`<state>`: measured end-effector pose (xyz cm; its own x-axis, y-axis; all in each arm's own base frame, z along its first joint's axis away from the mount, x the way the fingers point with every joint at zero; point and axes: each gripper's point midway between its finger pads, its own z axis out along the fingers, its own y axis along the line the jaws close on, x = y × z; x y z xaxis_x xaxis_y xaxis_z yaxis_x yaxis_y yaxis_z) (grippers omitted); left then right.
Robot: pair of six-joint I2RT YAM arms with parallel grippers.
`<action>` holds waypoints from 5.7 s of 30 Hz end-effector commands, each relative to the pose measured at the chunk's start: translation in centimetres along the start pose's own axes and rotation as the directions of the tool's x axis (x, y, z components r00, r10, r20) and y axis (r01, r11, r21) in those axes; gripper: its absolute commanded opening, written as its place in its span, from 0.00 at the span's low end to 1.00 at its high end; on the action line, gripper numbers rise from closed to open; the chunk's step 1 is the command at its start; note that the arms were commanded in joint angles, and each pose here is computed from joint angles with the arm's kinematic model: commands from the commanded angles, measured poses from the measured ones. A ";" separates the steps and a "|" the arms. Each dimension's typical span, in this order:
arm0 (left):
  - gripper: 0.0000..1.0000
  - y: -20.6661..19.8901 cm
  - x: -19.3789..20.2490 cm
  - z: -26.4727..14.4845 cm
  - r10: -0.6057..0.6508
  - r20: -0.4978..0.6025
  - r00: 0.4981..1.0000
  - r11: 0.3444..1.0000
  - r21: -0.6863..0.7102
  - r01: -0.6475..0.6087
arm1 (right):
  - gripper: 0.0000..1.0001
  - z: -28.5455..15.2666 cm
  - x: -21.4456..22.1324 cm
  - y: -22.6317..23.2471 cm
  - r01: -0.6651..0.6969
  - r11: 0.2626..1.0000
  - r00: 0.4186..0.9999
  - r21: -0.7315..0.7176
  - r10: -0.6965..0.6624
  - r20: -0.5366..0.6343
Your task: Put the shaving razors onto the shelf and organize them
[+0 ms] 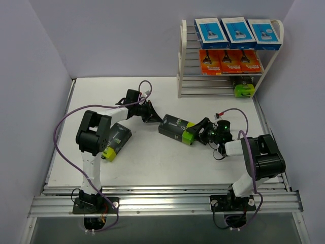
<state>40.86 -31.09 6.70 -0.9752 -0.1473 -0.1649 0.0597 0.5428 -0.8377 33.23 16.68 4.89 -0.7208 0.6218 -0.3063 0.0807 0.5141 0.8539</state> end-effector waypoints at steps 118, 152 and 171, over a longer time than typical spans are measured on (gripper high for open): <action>0.98 -5.3 -6.6 -15.8 0.310 0.358 0.881 0.914 -0.368 -0.172 | 0.00 -10.6 -27.8 2.0 -0.108 0.973 0.760 -0.204 0.213 0.614; 0.98 -6.3 -5.5 -14.4 0.293 0.341 0.893 0.934 -0.302 -0.191 | 0.00 -2.2 -32.8 4.6 -0.018 0.912 0.566 -0.409 0.346 0.748; 0.98 -6.4 -4.8 -13.0 0.276 0.311 0.910 0.944 -0.267 -0.195 | 0.00 -2.2 -34.6 2.1 -0.062 0.908 0.401 -0.413 0.402 0.823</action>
<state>41.99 -22.34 18.49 -0.8230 -0.2389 -0.5154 0.1469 0.7869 -0.5993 56.53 -3.52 7.18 0.1496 0.9696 -0.1937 0.2165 0.1590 0.9632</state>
